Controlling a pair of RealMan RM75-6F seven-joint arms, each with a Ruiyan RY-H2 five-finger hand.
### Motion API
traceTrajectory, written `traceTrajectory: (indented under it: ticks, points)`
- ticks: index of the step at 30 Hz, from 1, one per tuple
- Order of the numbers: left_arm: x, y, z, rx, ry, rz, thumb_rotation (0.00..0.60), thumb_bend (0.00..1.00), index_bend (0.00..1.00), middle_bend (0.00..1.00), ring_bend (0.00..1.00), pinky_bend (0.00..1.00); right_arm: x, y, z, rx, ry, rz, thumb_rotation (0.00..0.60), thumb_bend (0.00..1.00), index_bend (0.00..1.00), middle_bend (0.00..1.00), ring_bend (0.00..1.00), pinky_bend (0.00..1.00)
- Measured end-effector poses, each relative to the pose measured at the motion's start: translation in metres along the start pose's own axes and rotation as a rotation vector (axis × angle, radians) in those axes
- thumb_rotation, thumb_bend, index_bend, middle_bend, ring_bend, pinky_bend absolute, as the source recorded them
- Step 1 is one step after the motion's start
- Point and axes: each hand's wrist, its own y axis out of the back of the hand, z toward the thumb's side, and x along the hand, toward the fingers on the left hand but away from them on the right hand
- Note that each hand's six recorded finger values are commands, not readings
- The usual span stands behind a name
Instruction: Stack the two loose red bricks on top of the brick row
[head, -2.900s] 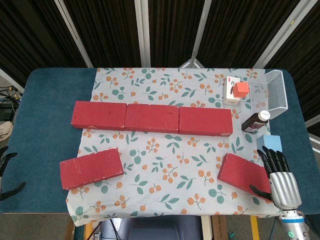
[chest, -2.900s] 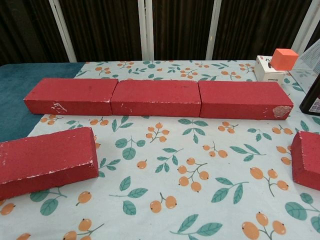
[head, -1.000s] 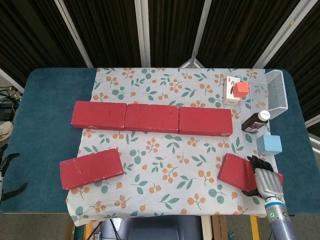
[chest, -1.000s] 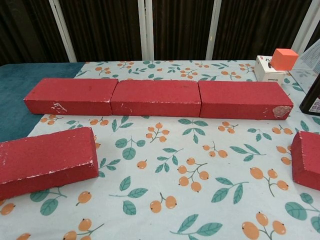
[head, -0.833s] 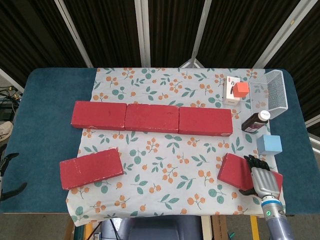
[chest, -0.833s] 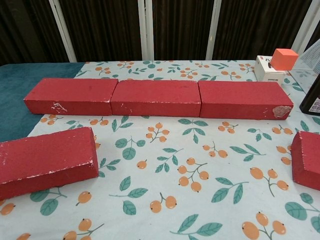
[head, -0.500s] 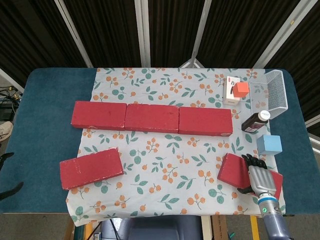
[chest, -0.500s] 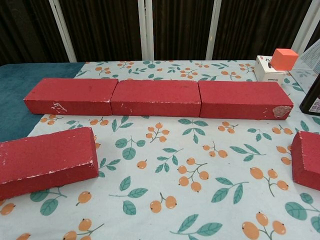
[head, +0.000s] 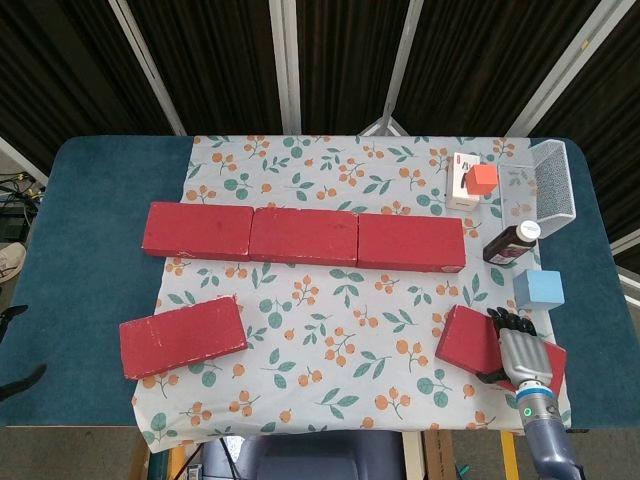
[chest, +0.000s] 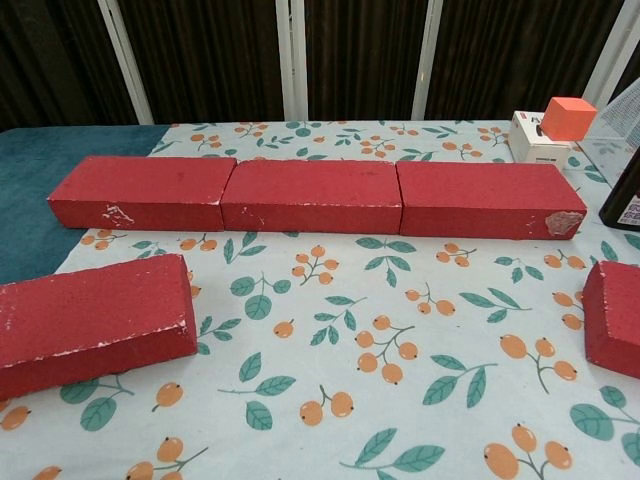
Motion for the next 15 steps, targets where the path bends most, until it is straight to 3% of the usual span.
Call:
traceTrajectory:
  ticks: [3, 9, 15]
  points:
    - [0.0002, -0.0006, 0.0010, 0.003, -0.001, -0.001, 0.600, 0.01, 0.22, 0.01, 0.04, 0.13, -0.0020, -0.0013, -0.0017, 0.010, -0.007, 0.008, 0.600, 0.12, 0.00, 0.03, 0.02, 0.00]
    - [0.0002, -0.0011, 0.0011, 0.006, 0.001, -0.003, 0.600, 0.01, 0.22, 0.01, 0.04, 0.13, -0.0049, -0.0024, -0.0023, 0.034, -0.013, 0.018, 0.600, 0.12, 0.02, 0.14, 0.12, 0.00]
    - [0.0003, -0.0008, 0.0008, 0.006, 0.003, -0.002, 0.600, 0.01, 0.22, 0.01, 0.04, 0.13, -0.0086, -0.0043, -0.0013, 0.059, -0.021, 0.032, 0.600, 0.12, 0.16, 0.30, 0.27, 0.00]
